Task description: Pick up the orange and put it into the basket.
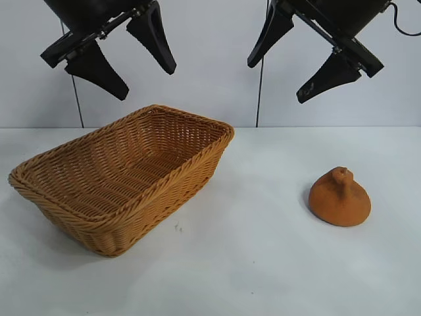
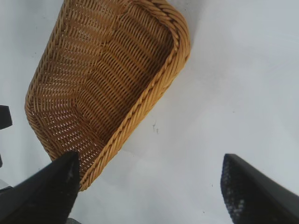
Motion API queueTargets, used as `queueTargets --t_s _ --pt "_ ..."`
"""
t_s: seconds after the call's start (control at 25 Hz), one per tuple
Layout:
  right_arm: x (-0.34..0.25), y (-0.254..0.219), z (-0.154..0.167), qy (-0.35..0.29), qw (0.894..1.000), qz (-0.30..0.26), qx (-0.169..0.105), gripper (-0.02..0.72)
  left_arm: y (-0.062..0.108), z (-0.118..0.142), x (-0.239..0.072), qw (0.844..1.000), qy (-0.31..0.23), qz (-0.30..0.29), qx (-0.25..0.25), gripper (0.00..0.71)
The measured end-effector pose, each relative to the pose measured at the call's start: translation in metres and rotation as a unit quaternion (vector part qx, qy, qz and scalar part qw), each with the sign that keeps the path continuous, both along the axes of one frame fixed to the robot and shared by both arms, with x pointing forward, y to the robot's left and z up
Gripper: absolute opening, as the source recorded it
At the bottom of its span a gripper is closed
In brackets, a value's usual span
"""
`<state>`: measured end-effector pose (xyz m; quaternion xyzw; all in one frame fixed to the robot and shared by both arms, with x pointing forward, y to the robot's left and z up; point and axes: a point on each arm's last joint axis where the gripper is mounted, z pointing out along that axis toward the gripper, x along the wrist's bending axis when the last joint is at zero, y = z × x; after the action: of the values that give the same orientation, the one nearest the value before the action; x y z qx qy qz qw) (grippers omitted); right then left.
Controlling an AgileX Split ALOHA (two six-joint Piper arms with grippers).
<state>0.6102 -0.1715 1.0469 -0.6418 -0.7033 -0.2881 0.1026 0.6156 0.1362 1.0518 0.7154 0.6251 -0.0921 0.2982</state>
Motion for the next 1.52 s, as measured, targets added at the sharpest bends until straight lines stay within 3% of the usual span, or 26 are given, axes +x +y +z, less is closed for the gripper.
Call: queueTargets --t_s 1.08,1.2,1.32,1.52 --pt "0.0 0.0 0.0 -0.002 1.0 0.0 -0.002 0.568 0.003 0.001 0.005 1.0 -0.016 0.023 -0.006 0.528" --pt "0.0 0.0 0.0 -0.002 1.0 0.0 -0.002 0.568 0.017 0.0 0.008 0.999 0.007 0.05 -0.006 0.528" --pt "0.0 0.0 0.0 -0.003 1.0 0.0 -0.002 0.568 0.042 -0.001 0.011 0.996 0.035 0.081 0.008 0.528" --pt "0.001 0.0 0.0 -0.005 1.0 -0.001 -0.001 0.568 0.072 0.022 -0.002 0.99 0.032 0.131 0.047 0.528"
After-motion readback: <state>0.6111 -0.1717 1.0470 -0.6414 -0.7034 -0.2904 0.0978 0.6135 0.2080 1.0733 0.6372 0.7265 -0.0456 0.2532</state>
